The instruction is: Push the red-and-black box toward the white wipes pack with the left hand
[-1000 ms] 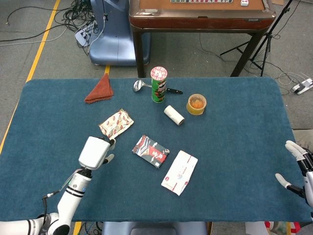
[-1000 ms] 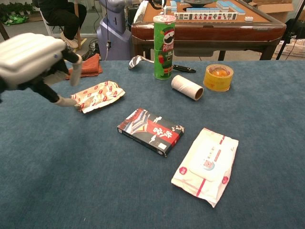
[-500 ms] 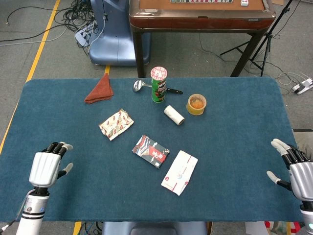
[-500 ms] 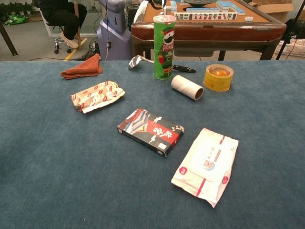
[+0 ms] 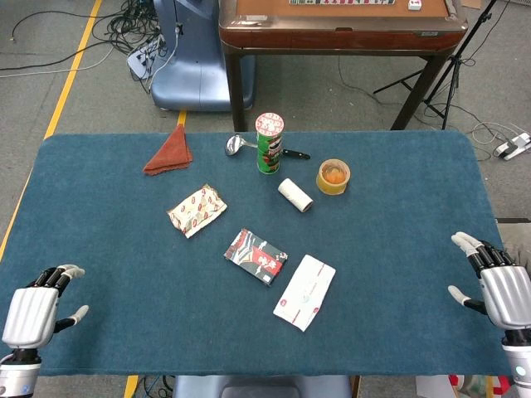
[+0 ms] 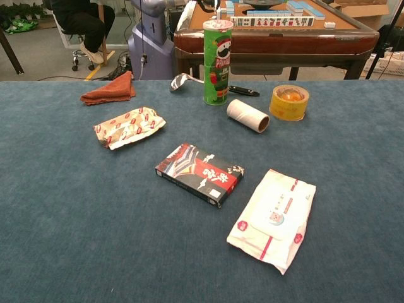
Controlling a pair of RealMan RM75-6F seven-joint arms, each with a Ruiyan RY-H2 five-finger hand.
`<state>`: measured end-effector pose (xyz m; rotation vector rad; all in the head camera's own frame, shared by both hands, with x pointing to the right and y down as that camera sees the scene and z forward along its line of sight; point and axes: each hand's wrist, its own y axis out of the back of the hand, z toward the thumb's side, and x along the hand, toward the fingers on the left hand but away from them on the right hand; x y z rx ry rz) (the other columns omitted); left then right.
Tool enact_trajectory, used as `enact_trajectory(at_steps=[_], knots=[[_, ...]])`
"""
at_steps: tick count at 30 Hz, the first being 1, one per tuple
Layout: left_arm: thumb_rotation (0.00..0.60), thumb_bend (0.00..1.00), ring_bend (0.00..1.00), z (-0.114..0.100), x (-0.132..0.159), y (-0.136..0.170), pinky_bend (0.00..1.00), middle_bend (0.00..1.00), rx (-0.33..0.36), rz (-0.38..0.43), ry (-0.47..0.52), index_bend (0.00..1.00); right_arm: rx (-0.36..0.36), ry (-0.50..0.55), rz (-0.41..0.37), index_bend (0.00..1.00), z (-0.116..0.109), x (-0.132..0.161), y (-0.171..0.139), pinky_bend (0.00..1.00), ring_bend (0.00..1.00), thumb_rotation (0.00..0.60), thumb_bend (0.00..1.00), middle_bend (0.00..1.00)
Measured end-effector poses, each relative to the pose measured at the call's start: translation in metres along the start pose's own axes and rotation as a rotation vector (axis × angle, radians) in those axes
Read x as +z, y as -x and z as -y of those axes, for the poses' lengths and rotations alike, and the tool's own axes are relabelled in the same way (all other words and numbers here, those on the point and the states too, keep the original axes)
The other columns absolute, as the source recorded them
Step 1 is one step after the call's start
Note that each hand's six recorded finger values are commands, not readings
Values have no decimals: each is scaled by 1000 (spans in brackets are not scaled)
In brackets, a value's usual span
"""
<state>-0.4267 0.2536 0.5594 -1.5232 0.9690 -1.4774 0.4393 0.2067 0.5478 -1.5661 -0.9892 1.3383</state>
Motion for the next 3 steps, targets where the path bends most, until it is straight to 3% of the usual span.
enact_trajectory(at_steps=[3], knots=[[600,0,315,1,-7,0,545,320,-8,-16,-8,397,3,-4,0,176,2,1,1,353,199,600,10,210]])
